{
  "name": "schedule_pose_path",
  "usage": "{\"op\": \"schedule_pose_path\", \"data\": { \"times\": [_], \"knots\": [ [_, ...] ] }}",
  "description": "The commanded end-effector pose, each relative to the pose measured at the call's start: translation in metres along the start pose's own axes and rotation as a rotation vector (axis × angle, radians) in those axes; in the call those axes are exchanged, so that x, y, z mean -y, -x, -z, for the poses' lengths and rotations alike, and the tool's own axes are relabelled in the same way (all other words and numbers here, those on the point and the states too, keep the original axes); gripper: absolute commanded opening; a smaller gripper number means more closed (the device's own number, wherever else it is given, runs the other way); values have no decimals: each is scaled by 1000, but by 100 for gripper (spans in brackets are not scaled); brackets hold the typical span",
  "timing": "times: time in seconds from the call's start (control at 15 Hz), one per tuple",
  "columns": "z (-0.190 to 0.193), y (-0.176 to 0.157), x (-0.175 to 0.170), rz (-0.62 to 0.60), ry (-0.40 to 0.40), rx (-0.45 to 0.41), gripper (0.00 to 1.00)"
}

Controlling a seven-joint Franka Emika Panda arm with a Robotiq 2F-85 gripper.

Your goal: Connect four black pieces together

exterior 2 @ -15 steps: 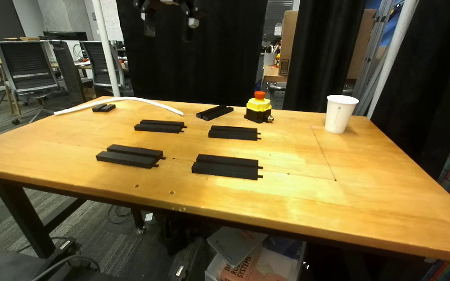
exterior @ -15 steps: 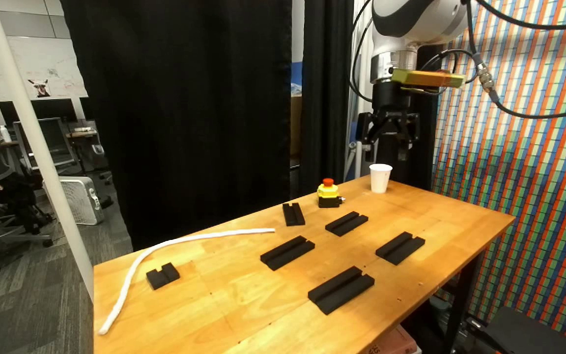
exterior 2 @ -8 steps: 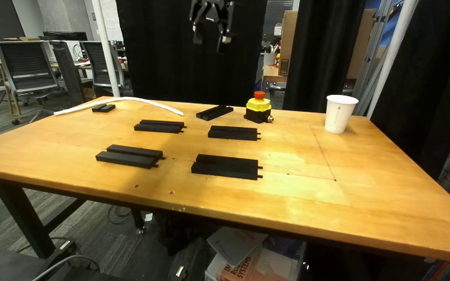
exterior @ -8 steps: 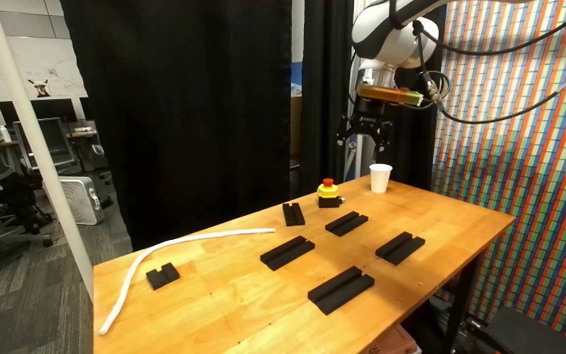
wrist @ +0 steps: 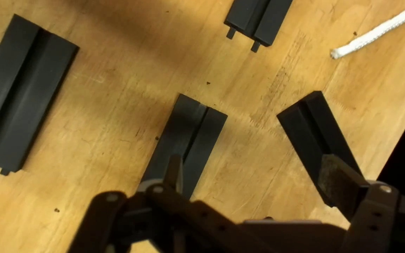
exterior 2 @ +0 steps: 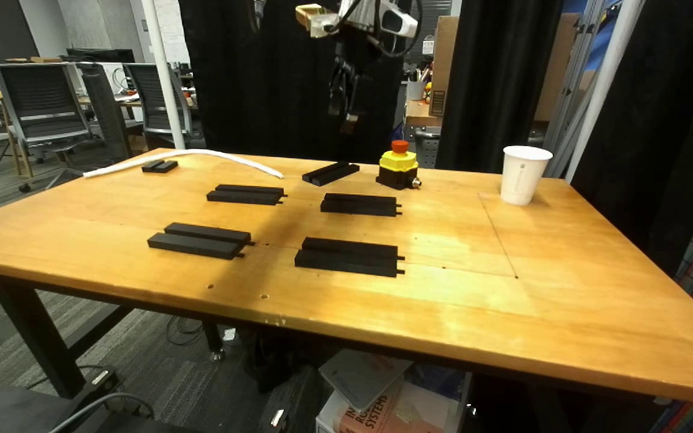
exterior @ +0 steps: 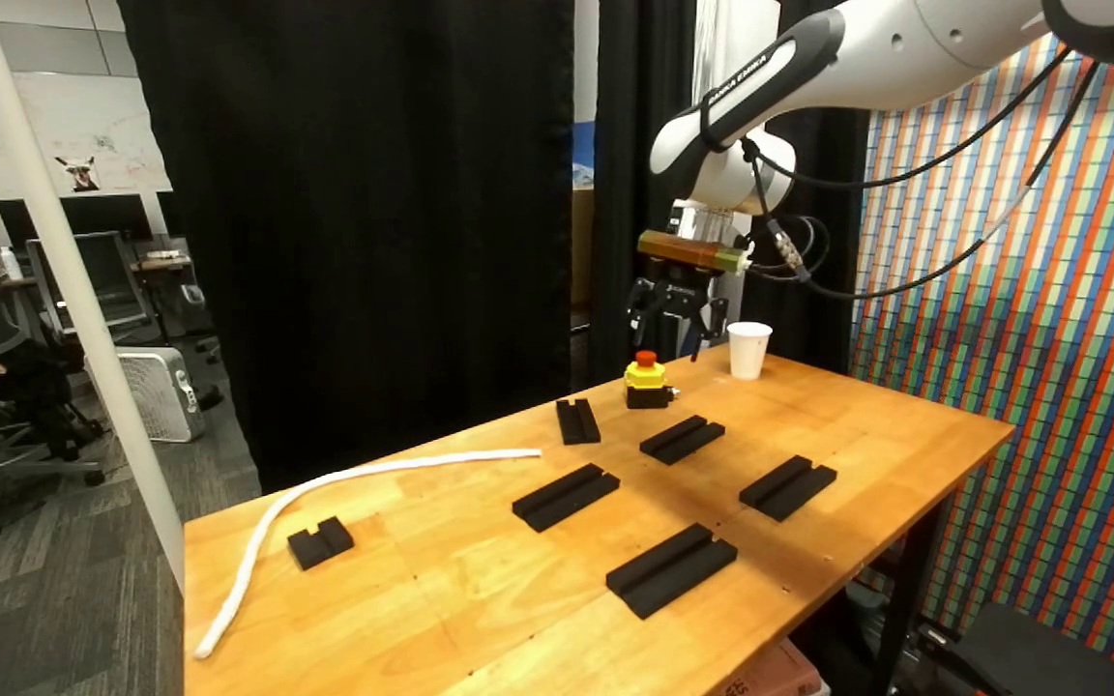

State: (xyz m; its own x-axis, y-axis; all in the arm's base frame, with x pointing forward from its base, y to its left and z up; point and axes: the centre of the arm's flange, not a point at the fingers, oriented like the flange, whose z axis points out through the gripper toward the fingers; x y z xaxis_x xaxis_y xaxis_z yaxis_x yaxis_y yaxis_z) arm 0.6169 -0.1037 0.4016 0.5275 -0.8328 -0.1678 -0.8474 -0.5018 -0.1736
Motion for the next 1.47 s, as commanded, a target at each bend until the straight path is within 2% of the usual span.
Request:
{"op": "schedule_pose_path", "data": {
  "times": [0.0, 0.6, 0.93, 1.2, 1.4],
  "knots": [
    [-25, -11, -2, -194, -37, -32, 100],
    [-91, -70, -47, -640, -99, -104, 100],
    [-103, -62, -41, -875, -149, -132, 100],
    [-107, -47, -29, -898, -124, -126, 100],
    [-110, -39, -26, -833, -77, -129, 100]
  ]
}}
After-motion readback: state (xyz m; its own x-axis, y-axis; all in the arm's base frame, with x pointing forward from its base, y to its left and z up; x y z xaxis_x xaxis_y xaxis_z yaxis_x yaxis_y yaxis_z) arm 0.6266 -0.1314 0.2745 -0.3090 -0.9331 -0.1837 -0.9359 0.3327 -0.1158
